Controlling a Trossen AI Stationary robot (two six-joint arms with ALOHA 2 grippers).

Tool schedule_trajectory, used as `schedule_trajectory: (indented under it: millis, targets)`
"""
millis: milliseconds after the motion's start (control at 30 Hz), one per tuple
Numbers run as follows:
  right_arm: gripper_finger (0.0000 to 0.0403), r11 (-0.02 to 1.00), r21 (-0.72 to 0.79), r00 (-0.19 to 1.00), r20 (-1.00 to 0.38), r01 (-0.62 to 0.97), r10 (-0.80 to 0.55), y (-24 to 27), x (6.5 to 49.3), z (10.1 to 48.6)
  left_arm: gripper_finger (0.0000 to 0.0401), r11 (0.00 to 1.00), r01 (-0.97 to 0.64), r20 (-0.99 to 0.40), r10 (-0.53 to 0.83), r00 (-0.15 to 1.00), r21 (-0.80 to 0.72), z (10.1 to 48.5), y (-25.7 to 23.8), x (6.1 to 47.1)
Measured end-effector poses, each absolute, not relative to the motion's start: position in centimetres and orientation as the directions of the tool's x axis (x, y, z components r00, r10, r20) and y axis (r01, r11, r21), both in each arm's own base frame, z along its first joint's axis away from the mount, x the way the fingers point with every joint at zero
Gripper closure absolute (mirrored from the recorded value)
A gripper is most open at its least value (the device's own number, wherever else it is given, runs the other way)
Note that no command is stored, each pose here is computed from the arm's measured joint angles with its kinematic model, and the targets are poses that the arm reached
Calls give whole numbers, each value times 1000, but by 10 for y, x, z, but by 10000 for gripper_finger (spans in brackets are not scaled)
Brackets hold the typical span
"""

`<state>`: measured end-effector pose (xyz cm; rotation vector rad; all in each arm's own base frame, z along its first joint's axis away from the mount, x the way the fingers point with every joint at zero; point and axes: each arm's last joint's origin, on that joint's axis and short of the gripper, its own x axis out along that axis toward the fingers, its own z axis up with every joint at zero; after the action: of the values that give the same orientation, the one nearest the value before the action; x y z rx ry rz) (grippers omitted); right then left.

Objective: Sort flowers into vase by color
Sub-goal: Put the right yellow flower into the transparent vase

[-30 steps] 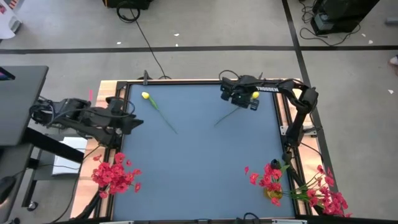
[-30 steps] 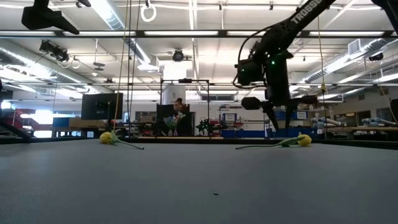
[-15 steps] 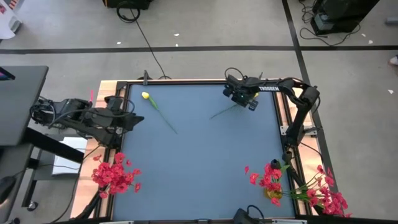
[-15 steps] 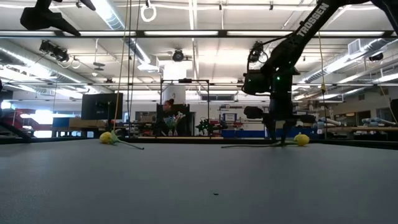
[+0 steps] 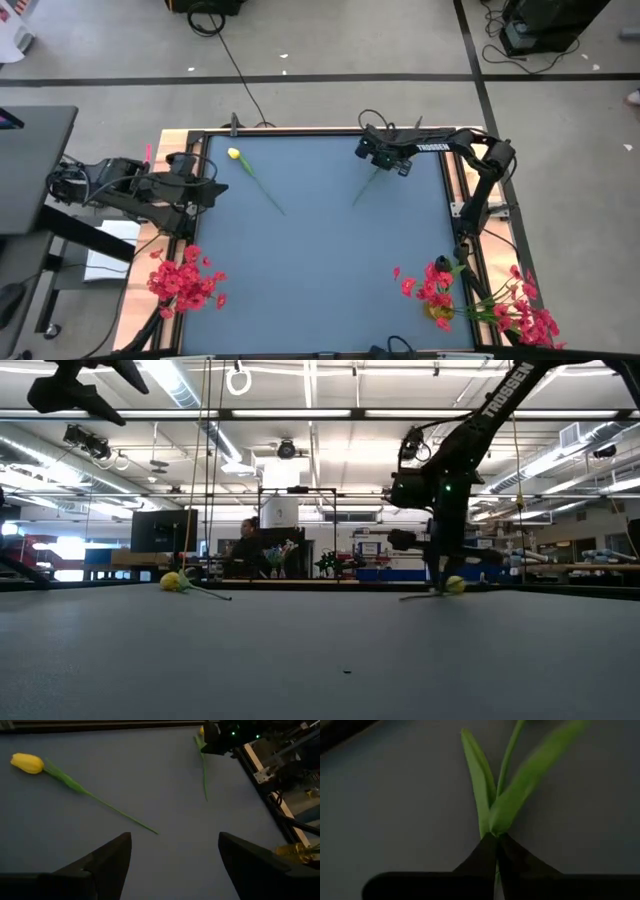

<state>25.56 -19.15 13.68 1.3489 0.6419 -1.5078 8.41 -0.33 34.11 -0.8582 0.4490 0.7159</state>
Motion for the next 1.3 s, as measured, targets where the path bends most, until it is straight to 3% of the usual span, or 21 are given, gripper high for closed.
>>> schedule_trajectory:
  millis: [100, 267, 467, 667, 800, 900, 1000, 1167, 1300]
  targets:
    - [394, -255, 317, 224, -916, 914, -333, -180, 275, 144, 104, 465, -716, -620, 370, 692, -521, 342, -4, 85]
    - [397, 66, 514, 500, -784, 855, -369, -154, 314, 161, 105, 576, -596, -569, 256, 781, -560, 349, -9, 96]
    - [397, 452, 678, 815, -496, 579, -300, -113, 357, 189, 105, 656, -522, -516, 228, 826, -546, 355, -13, 112]
    - [397, 745, 612, 963, -130, 265, -236, -77, 379, 225, 105, 686, -535, -549, 233, 803, -493, 350, -16, 125]
    - [397, 839, 536, 991, 27, 99, -134, -61, 382, 241, 101, 768, -474, -506, 229, 832, -431, 354, -19, 138]
    - [397, 875, 484, 996, 62, 25, -63, -52, 383, 244, 92, 846, -389, -426, 219, 878, -365, 360, -22, 152]
    - [397, 907, 420, 997, 79, -40, 7, -42, 384, 246, 80, 862, -372, -372, 239, 897, -344, 364, -19, 167]
    - [397, 958, 280, 995, 91, -70, 46, -25, 386, 247, 63, 867, -384, -388, 250, 887, -319, 359, -7, 187]
    - [397, 967, 250, 994, 109, -48, 21, -21, 388, 252, 60, 913, -288, -354, 178, 918, -288, 359, -4, 203]
